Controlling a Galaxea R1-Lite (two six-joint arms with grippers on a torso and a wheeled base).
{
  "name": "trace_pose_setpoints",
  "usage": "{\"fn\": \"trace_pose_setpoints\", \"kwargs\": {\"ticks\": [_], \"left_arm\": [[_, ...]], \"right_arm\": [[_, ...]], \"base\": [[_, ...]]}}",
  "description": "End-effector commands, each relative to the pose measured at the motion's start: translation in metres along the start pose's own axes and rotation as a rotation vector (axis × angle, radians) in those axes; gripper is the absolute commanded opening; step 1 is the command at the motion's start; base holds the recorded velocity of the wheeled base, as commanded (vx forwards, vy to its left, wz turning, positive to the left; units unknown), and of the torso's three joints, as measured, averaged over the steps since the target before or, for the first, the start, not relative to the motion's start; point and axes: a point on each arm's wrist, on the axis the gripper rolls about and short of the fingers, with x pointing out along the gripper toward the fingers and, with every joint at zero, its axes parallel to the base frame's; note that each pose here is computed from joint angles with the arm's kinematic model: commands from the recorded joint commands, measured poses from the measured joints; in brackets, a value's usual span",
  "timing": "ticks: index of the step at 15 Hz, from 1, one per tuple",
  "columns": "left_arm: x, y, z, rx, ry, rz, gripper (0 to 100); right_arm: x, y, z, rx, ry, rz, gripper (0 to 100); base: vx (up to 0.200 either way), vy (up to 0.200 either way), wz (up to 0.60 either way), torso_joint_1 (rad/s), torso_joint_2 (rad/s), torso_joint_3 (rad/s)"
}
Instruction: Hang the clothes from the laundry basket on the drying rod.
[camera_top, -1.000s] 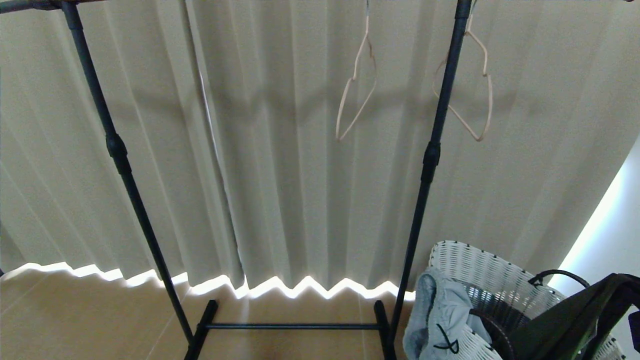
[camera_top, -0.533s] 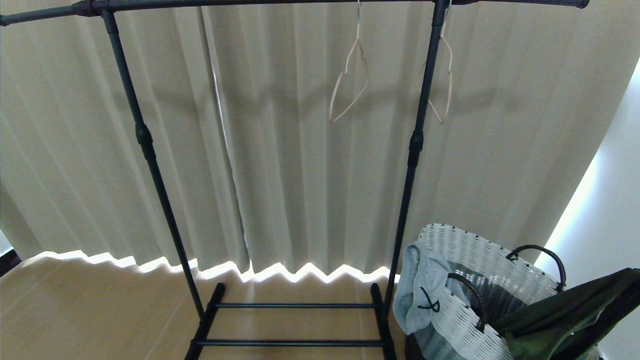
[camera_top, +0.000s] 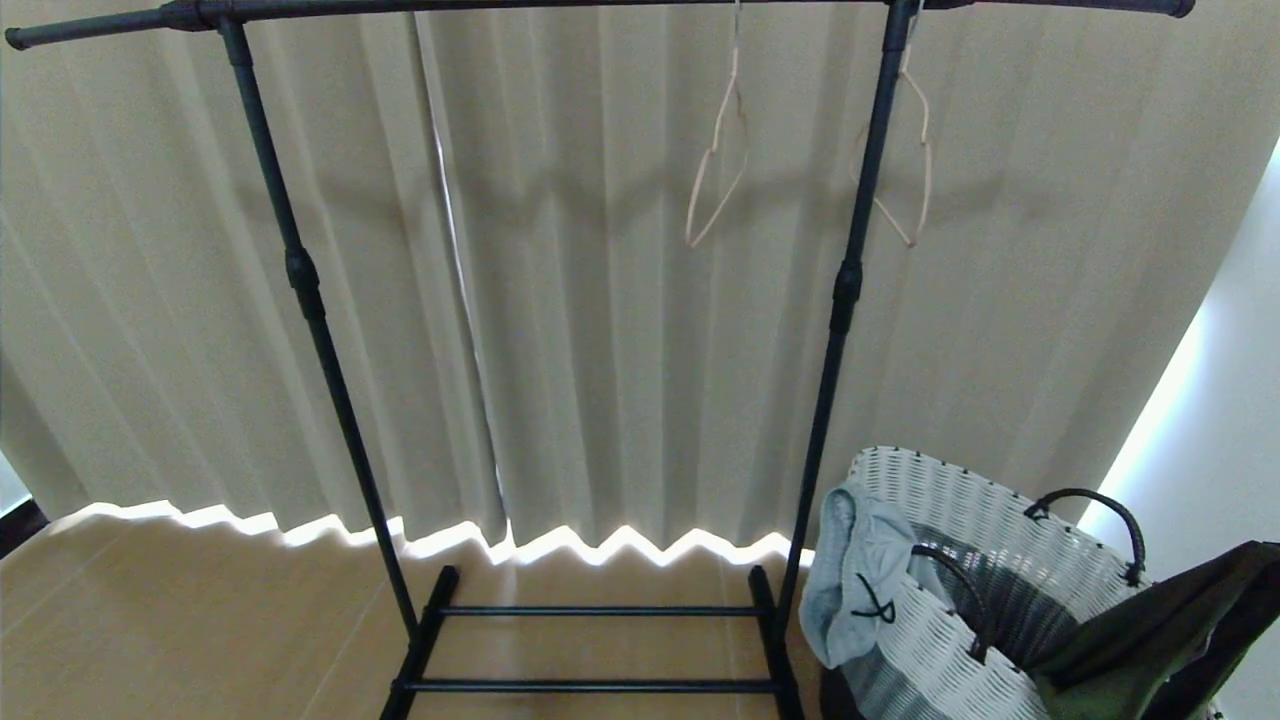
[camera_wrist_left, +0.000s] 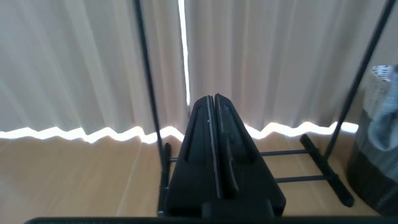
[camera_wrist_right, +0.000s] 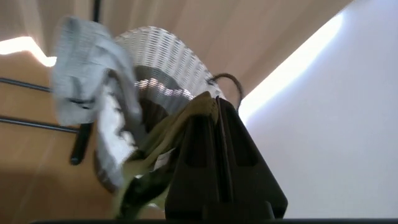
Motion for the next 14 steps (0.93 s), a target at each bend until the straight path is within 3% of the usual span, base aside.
{"fn": "trace_pose_setpoints", "kwargs": {"ticks": [1, 4, 8, 12, 13, 14], "left_arm": [[0.000, 0.000, 0.000, 0.000, 0.000, 0.000, 0], [0.000, 0.000, 0.000, 0.000, 0.000, 0.000, 0], [0.000, 0.000, 0.000, 0.010, 0.000, -0.001, 0], [0.000, 0.000, 0.000, 0.071, 0.001, -0.008, 0], [0.000, -0.001, 0.000, 0.082, -0.001, -0.027, 0], [0.000, -0.003, 0.000, 0.106, -0.013, -0.114, 0]], "right_arm": [[0.000, 0.000, 0.000, -0.001, 0.002, 0.002, 0], [0.001, 0.000, 0.001, -0.001, -0.001, 0.002, 0], [0.001, -0.001, 0.008, 0.001, -0.031, 0.030, 0], [0.009, -0.001, 0.032, 0.007, -0.118, 0.173, 0], [0.010, 0.000, 0.037, 0.019, -0.130, 0.199, 0], [0.012, 0.007, 0.054, 0.080, -0.171, 0.282, 0]], "base": [[0.000, 0.200, 0.00, 0.007, 0.00, 0.007], [0.000, 0.200, 0.00, 0.004, 0.00, 0.004], [0.000, 0.000, 0.00, 0.000, 0.00, 0.000], [0.000, 0.000, 0.00, 0.000, 0.00, 0.000], [0.000, 0.000, 0.00, 0.000, 0.00, 0.000], [0.000, 0.000, 0.00, 0.000, 0.00, 0.000]]}}
